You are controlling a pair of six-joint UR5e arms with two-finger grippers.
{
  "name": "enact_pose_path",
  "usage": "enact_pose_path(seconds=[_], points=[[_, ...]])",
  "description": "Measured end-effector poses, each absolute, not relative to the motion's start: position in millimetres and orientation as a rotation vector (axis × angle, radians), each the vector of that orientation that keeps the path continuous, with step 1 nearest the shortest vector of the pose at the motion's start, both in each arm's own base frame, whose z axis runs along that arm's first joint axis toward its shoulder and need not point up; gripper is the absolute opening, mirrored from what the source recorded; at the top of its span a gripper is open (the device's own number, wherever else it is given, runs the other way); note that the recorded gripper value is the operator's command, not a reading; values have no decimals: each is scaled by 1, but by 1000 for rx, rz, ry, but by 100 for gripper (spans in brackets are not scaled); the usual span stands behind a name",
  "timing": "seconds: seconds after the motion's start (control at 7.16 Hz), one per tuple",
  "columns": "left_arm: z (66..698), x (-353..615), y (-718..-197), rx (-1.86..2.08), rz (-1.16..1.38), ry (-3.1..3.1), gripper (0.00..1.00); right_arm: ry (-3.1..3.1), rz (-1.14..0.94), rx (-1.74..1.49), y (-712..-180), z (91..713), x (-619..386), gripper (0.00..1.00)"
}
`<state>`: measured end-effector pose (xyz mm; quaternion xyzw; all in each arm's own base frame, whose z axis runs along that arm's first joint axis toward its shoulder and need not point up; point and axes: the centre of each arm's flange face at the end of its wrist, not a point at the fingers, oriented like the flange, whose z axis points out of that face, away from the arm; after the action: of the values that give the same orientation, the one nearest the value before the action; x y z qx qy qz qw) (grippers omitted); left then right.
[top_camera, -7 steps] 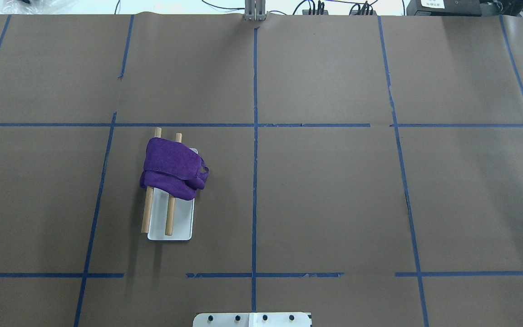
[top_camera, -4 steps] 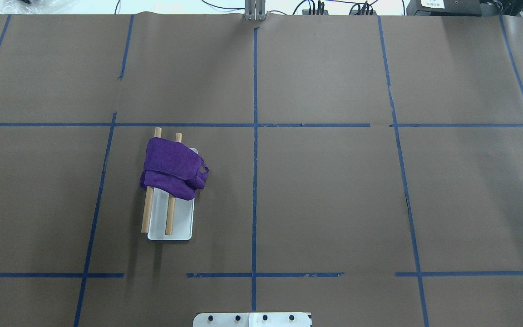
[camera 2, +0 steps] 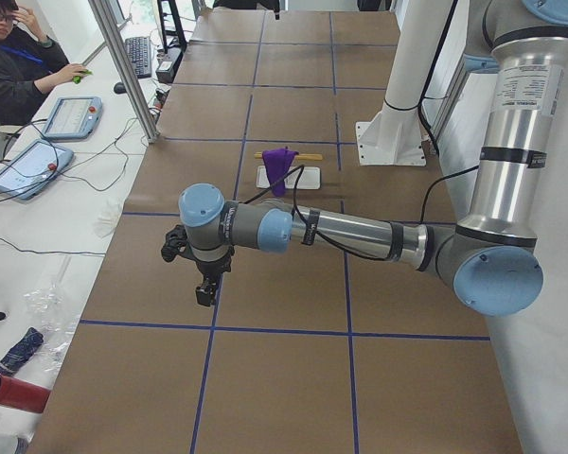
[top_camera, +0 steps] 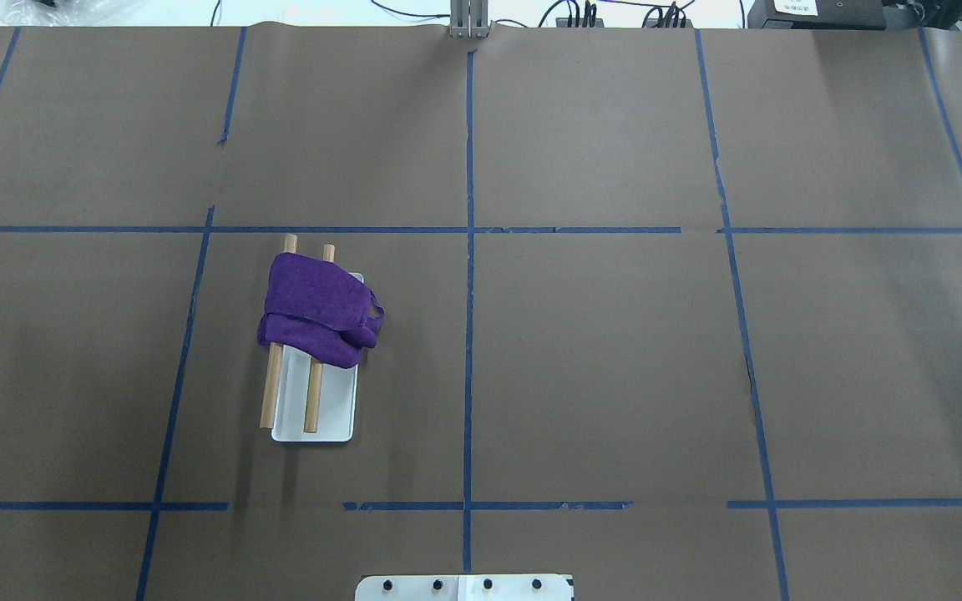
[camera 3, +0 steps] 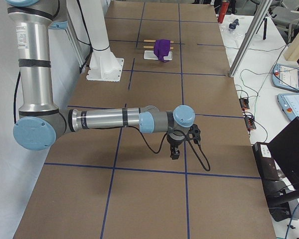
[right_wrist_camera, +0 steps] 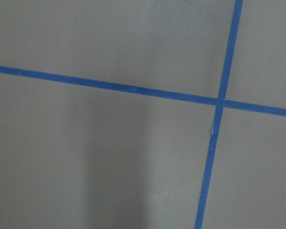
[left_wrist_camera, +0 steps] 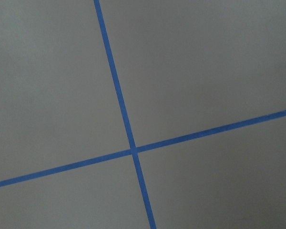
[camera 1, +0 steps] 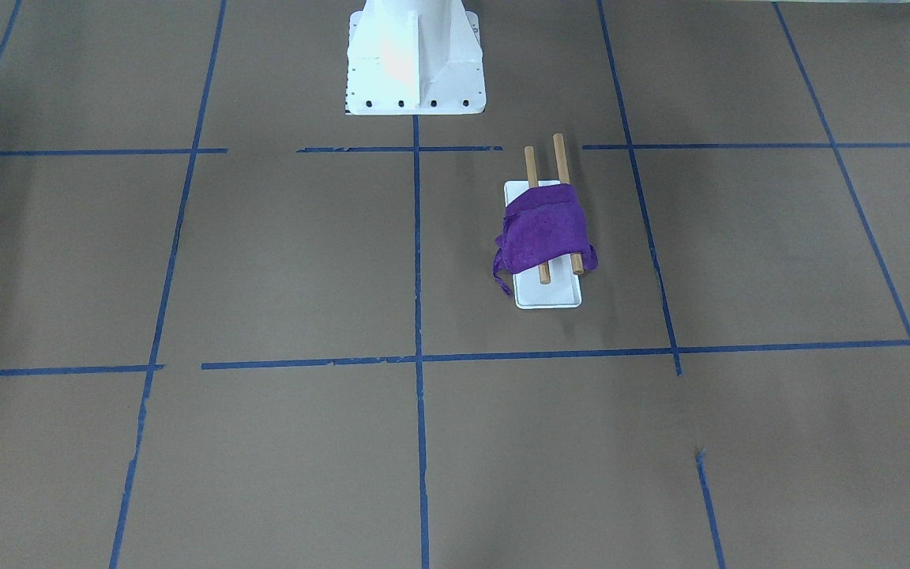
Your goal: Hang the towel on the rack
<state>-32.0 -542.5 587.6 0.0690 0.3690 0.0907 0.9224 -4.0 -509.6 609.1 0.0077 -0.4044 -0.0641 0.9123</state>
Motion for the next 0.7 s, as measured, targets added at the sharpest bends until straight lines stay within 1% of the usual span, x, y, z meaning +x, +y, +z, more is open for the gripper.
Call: enact_pose_path(seconds=[0.28,0.7], points=[[605,-33,-532,96,134,763,100,-832,-101,2,-510,609,-4,100],[611,-36,-526,86,119,762,100,-841,-69,-23,-509,622,2,100]])
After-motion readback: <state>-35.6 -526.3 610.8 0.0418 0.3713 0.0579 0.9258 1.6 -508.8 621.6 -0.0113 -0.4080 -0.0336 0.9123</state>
